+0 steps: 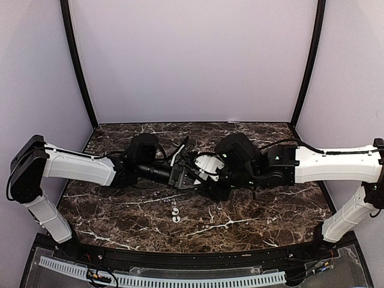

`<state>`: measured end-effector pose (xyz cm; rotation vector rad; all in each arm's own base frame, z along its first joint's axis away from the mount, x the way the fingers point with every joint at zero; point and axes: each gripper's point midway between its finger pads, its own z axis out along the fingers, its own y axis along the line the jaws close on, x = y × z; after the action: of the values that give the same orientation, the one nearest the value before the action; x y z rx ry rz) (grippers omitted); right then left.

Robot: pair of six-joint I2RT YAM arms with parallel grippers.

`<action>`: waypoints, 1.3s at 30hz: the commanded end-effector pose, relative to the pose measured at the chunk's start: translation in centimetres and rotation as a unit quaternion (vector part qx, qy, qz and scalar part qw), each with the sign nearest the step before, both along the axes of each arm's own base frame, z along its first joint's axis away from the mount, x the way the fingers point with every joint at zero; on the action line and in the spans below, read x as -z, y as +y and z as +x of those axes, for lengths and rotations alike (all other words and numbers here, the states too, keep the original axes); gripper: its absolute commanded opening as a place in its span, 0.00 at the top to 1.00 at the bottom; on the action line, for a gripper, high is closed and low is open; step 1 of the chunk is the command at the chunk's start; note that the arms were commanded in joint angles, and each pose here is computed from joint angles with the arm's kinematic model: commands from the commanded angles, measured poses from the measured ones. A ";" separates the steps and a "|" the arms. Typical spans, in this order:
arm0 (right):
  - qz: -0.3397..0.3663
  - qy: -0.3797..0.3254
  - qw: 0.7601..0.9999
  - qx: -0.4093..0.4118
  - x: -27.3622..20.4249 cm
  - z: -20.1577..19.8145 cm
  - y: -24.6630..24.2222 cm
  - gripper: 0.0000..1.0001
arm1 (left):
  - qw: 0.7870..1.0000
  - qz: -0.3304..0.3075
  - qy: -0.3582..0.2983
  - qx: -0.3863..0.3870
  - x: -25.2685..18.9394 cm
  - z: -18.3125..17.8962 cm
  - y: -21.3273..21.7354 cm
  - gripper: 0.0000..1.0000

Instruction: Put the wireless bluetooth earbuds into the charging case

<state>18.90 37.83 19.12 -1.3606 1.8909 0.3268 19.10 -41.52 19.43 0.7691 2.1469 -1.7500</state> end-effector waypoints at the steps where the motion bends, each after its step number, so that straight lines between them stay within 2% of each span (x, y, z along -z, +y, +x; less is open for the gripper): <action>1: 0.017 -0.019 1.000 0.002 -1.5 0.0 0.4 0.37 | 0.999 -0.032 -0.016 0.019 -2.3 -0.2 -0.8 0.70; 2: 0.017 -0.020 1.000 0.003 -1.6 0.1 0.4 0.37 | 0.999 -0.032 -0.015 0.022 -2.3 -0.3 -0.9 0.80; 4: 0.018 -0.022 1.000 0.005 -1.7 0.1 0.4 0.34 | 0.999 -0.032 -0.015 0.021 -2.3 -0.2 -0.9 0.91; 7: 0.023 -0.025 0.999 0.009 -2.0 0.0 0.2 0.21 | 0.999 -0.034 -0.016 0.021 -2.4 -0.2 -0.9 0.98; 11: 0.042 -0.030 0.999 0.015 -2.9 -0.2 -0.6 0.03 | 0.999 -0.041 -0.027 0.020 -3.1 -0.3 -0.8 1.00; 13: 0.062 -0.027 0.998 0.019 -3.7 -0.4 -1.2 0.01 | 0.998 -0.048 -0.043 0.025 -3.7 -0.5 -0.6 1.00; 20: 0.167 0.049 0.984 -0.033 -7.4 -2.9 -2.7 0.01 | 0.985 -0.042 -0.167 0.009 -4.7 -0.5 1.1 1.00; 23: 0.199 0.090 0.974 -0.059 -8.2 -3.9 -3.4 0.02 | 0.967 -0.047 -0.249 -0.005 -4.9 -0.4 2.1 1.00; 27: 0.237 0.109 0.961 -0.094 -10.0 -5.3 -4.0 0.08 | 0.938 -0.052 -0.343 0.004 -4.7 -1.4 3.8 0.99; 33: 0.239 0.154 0.948 -0.143 -10.4 -7.2 -3.1 0.28 | 0.912 -0.071 -0.400 0.051 -4.4 -3.8 4.7 0.97; 39: 0.233 0.169 0.944 -0.162 -10.0 -7.4 -2.1 0.32 | 0.891 -0.101 -0.438 0.064 -6.1 -5.8 4.4 0.97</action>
<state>11.97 34.73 27.18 -1.3129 1.7659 1.0861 15.16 -37.00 23.23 1.2614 1.4874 -1.2889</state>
